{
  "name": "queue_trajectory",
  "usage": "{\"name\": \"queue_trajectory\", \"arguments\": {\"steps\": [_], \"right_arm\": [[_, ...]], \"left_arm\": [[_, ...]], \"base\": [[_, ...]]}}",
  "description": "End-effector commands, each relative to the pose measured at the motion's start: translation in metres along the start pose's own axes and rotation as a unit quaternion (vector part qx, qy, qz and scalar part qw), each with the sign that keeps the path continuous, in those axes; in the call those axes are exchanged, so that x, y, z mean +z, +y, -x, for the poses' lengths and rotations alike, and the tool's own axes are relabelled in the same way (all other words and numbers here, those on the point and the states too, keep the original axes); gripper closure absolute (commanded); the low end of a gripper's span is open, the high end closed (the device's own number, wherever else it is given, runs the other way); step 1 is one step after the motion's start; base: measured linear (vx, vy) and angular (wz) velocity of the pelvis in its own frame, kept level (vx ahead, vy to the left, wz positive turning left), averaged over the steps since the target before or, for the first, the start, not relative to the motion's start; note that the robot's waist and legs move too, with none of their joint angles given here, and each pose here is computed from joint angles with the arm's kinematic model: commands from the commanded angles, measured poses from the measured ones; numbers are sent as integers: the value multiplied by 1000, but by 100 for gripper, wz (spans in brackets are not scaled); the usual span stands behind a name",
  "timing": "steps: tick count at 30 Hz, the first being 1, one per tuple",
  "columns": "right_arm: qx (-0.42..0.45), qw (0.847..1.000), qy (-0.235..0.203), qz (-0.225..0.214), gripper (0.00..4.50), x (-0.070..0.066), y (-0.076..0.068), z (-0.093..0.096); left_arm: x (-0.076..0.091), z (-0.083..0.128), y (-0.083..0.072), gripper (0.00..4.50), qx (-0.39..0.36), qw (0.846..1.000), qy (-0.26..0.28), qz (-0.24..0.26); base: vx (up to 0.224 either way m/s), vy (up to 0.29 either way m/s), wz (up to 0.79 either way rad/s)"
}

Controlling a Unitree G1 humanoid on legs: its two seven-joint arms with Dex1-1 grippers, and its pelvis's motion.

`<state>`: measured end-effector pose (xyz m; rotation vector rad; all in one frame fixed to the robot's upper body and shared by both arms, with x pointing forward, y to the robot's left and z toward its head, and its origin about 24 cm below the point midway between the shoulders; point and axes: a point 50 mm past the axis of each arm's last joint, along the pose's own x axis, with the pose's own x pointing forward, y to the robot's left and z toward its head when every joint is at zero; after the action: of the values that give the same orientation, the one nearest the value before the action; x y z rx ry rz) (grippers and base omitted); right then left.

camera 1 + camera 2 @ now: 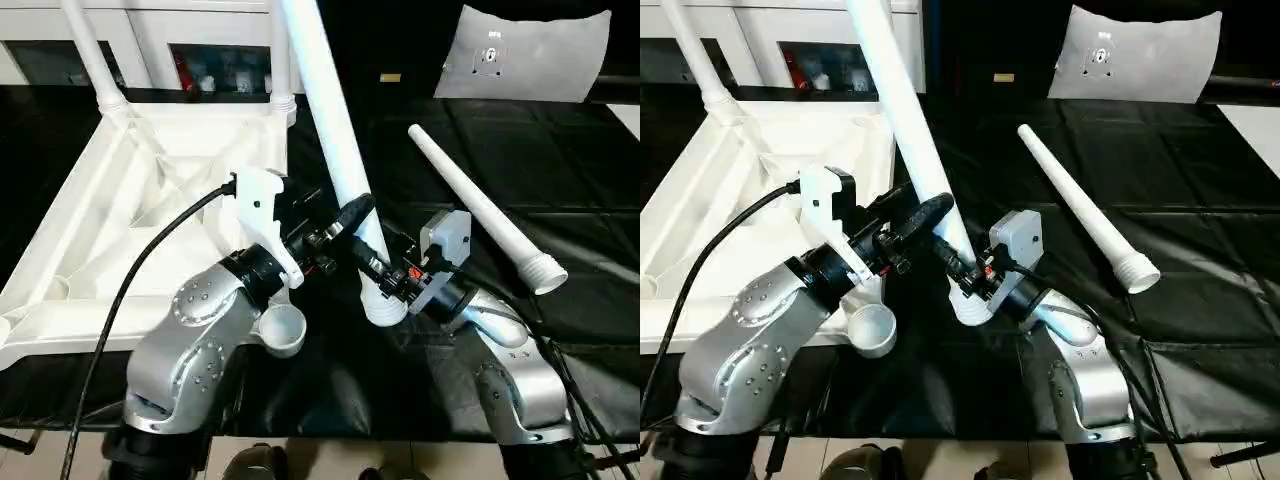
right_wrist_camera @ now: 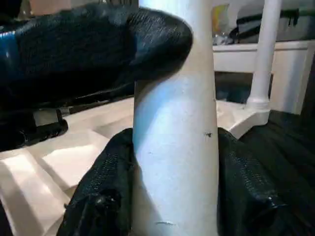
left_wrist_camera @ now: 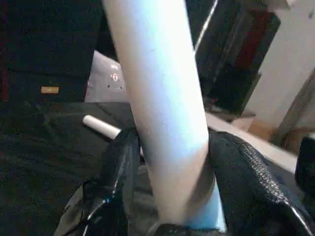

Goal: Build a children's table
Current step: Pick table leg

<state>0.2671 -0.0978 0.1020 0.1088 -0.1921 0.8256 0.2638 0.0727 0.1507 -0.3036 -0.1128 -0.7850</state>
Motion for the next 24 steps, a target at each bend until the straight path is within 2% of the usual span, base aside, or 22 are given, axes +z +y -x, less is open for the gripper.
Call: {"name": "queue_trajectory", "arguments": {"steps": [1, 7, 9, 12, 24], "right_arm": [[9, 1000, -8, 13, 266, 1, 3, -3], [19, 999, -12, 27, 266, -2, 6, -6], [25, 999, -16, 29, 266, -2, 8, -7], [32, 999, -17, 32, 266, -2, 10, -8], [37, 999, -20, 32, 266, -5, 12, -7]], "left_arm": [[-3, -1, -3, 232, -9, 1000, 0, 10], [-2, -4, -5, 232, -9, 998, -20, 56], [-6, -5, -8, 232, -18, 995, -7, 95], [-10, -6, -6, 232, -12, 995, 4, 102], [-8, -5, -9, 232, -38, 993, 0, 107]], "base": [[0, 0, 0], [0, 0, 0], [0, 0, 0], [0, 0, 0], [0, 0, 0]]}}
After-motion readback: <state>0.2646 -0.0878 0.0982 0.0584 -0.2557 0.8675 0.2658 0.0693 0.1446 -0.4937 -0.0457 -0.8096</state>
